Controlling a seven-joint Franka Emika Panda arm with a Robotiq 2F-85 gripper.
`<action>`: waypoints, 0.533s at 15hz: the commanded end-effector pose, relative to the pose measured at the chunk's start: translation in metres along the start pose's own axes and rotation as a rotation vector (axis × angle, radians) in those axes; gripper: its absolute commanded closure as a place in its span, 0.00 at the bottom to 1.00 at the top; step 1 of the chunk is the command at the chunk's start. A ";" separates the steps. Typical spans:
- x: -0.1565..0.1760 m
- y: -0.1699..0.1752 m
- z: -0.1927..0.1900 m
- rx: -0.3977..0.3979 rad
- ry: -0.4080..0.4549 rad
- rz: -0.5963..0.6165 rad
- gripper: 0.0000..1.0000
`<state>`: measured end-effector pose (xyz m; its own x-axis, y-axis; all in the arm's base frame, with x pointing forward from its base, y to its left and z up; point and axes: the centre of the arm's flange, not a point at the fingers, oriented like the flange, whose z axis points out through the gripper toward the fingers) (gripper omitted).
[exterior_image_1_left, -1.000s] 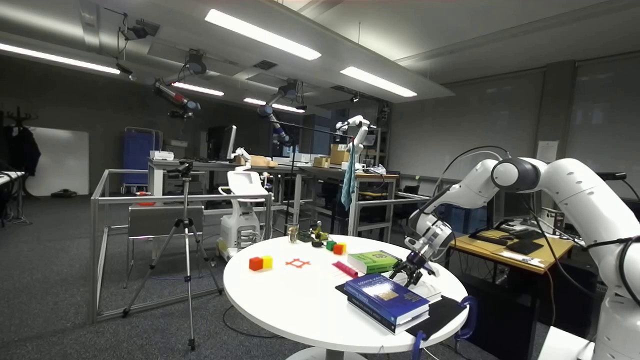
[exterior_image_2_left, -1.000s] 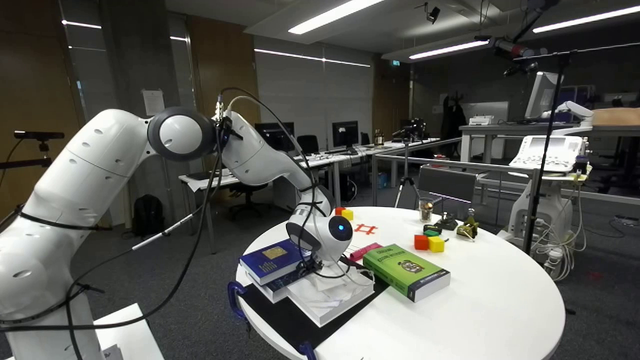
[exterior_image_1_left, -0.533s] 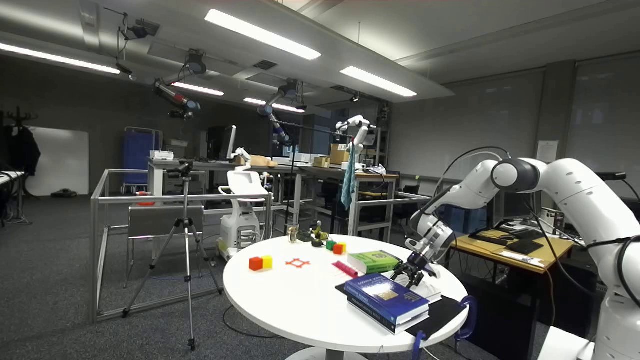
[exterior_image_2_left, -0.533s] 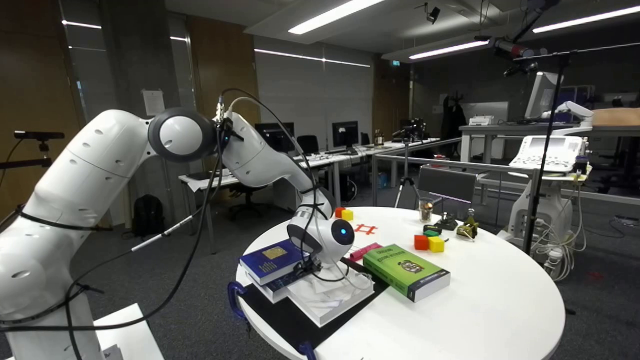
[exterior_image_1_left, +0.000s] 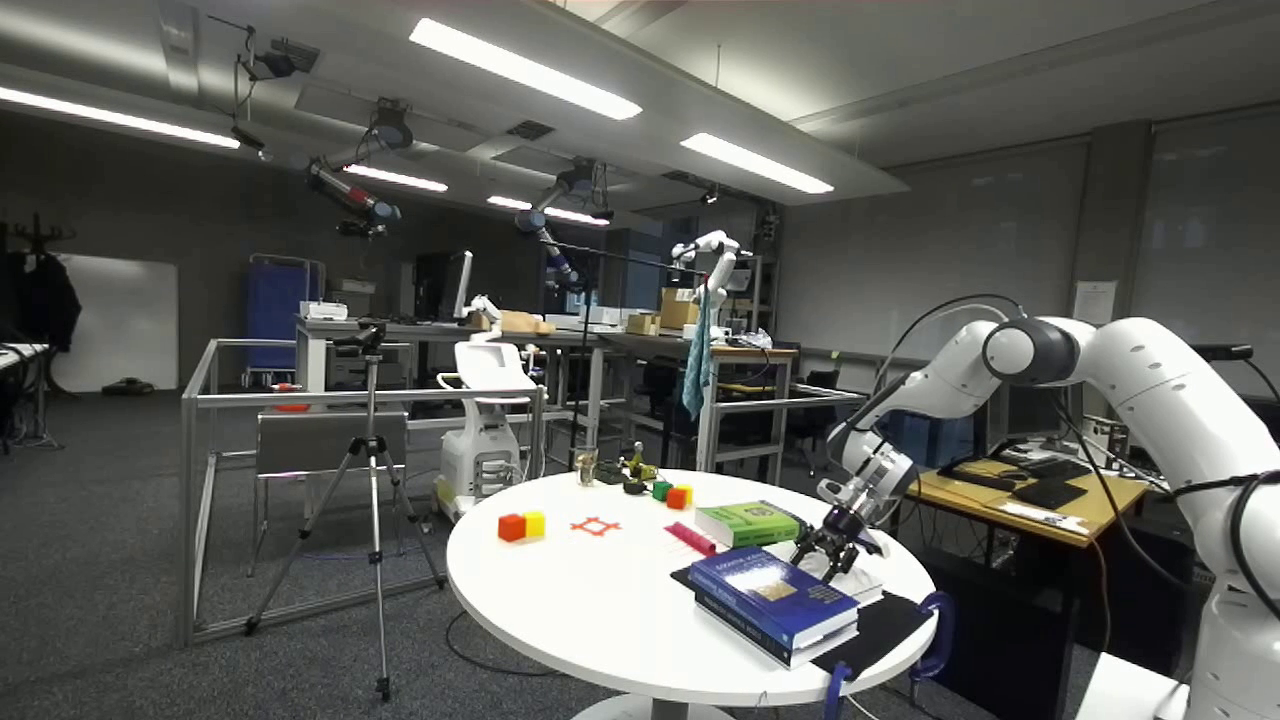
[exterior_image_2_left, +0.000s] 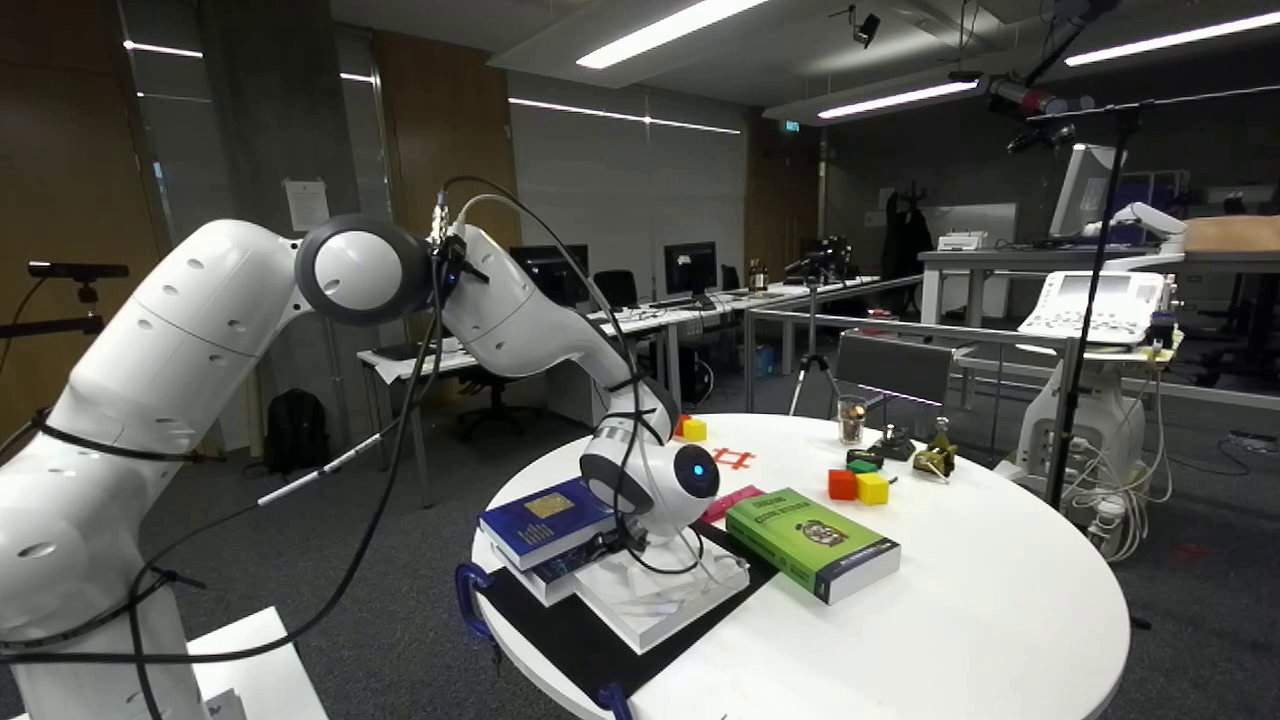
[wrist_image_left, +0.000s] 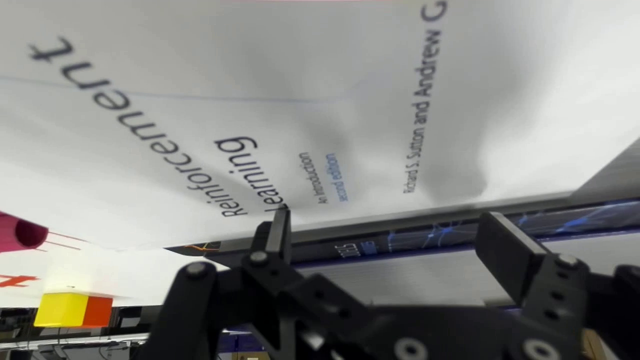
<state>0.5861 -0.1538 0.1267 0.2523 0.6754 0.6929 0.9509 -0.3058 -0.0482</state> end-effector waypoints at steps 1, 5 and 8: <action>0.001 0.003 -0.007 0.026 0.019 -0.025 0.00; 0.003 0.002 0.000 0.037 0.022 -0.036 0.00; 0.003 0.001 0.004 0.040 0.026 -0.054 0.00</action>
<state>0.5861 -0.1493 0.1255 0.2346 0.6791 0.6955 0.9581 -0.2825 -0.0472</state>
